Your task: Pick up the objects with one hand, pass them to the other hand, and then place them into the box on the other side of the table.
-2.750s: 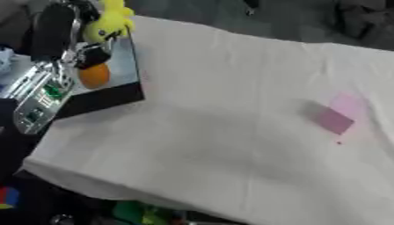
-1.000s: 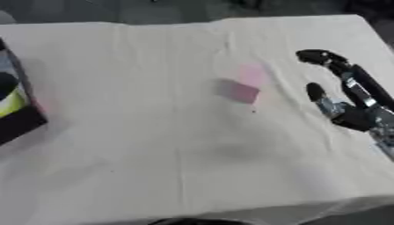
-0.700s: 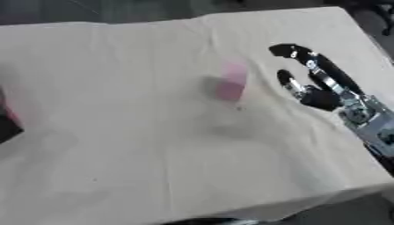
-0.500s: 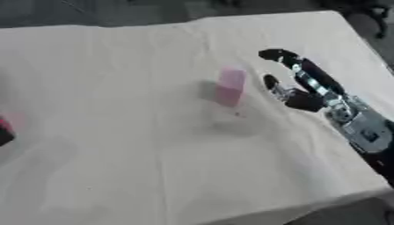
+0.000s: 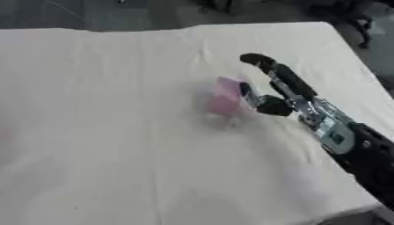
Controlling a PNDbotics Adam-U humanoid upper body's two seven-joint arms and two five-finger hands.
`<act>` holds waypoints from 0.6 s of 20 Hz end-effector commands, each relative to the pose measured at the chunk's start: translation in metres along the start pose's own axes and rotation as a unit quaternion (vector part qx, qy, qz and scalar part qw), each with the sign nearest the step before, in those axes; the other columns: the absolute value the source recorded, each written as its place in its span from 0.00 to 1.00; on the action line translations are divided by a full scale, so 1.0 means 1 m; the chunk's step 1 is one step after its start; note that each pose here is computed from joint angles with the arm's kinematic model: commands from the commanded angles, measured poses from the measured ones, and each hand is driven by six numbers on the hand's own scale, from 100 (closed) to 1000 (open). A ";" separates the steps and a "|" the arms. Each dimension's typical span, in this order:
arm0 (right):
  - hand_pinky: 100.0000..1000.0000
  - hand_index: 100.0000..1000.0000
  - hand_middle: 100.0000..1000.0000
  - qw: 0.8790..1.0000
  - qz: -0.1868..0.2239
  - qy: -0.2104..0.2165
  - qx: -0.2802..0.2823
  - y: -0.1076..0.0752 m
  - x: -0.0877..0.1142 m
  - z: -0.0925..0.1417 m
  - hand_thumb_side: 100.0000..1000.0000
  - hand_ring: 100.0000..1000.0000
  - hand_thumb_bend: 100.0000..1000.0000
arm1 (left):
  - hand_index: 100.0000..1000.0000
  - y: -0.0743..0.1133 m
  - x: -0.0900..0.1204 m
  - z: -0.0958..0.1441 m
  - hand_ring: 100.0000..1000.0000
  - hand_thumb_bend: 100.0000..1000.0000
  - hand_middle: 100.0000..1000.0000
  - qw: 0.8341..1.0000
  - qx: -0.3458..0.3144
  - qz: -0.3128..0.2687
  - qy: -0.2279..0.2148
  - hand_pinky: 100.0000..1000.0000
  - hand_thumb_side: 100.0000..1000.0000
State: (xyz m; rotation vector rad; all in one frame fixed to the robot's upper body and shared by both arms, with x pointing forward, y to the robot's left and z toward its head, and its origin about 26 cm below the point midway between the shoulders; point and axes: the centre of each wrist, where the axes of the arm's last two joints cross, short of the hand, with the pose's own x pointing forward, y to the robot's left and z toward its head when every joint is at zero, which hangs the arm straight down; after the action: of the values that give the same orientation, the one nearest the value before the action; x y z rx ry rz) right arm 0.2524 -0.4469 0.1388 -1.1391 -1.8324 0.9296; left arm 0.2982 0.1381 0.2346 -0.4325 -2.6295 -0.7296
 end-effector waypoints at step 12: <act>0.95 0.96 0.90 0.994 0.044 -0.022 0.094 0.002 0.001 -0.006 0.89 0.92 0.00 | 0.69 0.017 0.007 -0.005 0.69 0.79 0.58 0.999 -0.038 0.034 -0.011 0.84 0.62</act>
State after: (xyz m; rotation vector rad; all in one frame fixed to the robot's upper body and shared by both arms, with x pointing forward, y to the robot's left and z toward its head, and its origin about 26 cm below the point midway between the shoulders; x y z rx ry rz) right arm 0.2570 -0.4440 0.1294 -1.0768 -1.7036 1.1142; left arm 0.3024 0.1490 0.2409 -0.5447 -2.5709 -0.8024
